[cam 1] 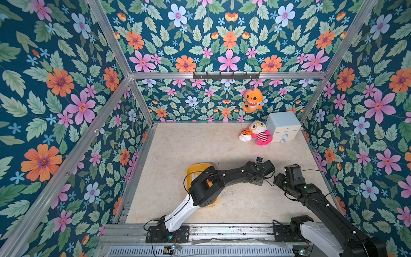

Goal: Put the usb flash drive into the storage box
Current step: Pick up the USB flash from the center of the board, then place the USB flash in the storage box.

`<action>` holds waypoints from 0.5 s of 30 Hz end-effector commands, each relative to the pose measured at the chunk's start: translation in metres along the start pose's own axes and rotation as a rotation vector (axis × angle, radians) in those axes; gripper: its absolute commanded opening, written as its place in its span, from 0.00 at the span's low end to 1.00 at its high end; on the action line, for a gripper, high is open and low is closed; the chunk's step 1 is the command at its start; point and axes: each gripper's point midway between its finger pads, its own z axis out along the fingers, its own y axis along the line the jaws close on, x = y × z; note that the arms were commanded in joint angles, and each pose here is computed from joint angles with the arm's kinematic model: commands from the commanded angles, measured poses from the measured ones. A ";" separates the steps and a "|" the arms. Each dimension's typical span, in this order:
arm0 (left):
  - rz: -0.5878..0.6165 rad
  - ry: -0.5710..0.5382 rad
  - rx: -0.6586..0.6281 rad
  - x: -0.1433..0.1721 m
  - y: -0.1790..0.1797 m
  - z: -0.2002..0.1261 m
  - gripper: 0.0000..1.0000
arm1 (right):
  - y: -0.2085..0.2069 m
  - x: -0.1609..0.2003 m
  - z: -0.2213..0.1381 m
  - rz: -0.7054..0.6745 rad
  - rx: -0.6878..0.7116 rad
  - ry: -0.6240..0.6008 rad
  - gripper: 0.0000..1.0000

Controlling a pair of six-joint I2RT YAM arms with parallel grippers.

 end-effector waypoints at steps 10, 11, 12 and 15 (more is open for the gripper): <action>-0.097 -0.115 -0.041 0.000 0.077 -0.103 0.15 | 0.001 -0.002 0.000 0.006 -0.005 -0.014 0.60; -0.132 -0.129 -0.052 0.008 0.093 -0.113 0.15 | 0.001 -0.003 -0.001 0.006 -0.007 -0.017 0.60; -0.173 -0.137 -0.067 0.018 0.112 -0.121 0.15 | 0.002 -0.003 -0.001 0.006 -0.008 -0.018 0.60; -0.293 -0.162 -0.090 0.048 0.161 -0.140 0.15 | 0.002 -0.004 -0.001 0.005 -0.010 -0.022 0.60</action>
